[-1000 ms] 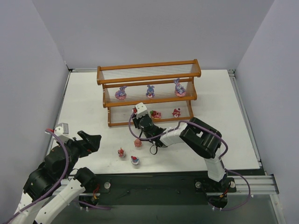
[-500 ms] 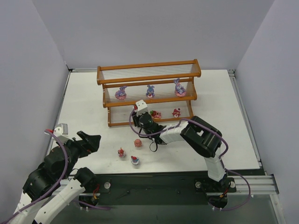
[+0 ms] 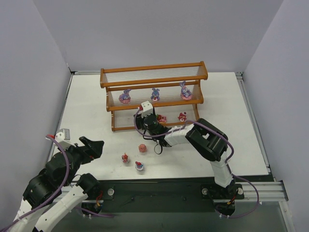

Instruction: Place and organize the plastic toys onto the shelf

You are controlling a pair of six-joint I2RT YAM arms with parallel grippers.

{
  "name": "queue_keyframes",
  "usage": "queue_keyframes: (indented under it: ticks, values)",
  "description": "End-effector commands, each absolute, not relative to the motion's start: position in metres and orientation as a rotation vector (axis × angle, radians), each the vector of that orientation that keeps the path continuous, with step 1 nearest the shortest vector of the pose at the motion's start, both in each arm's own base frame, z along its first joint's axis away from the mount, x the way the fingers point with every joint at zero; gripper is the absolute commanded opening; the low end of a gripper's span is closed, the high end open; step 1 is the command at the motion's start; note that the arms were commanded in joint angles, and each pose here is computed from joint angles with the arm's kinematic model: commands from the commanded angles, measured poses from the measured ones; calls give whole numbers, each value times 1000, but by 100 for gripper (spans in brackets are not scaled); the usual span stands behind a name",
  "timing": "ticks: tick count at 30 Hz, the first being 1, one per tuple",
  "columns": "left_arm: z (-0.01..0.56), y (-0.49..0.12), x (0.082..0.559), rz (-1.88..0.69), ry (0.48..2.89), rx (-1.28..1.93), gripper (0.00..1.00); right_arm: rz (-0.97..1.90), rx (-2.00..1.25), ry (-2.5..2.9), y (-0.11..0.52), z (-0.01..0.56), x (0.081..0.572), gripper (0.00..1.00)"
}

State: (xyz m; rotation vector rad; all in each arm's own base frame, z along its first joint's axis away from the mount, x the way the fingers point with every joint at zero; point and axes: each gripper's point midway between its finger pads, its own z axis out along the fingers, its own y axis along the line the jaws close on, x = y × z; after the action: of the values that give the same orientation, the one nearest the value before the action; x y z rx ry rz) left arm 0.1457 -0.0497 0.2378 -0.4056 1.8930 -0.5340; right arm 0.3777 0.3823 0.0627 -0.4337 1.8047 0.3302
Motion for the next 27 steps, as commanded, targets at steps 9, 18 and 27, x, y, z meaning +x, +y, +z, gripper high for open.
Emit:
queue_keyframes:
  ticks: [9, 18, 27]
  values:
    - [250, -45, 144, -553, 1851, -425, 97, 389, -393, 1727, 389, 103, 376, 73]
    - [250, -44, 144, -551, 1854, -433, 97, 438, -418, 1668, 394, 132, 342, 86]
    - [250, -44, 144, -550, 1858, -433, 97, 476, -408, 1699, 382, 152, 300, 87]
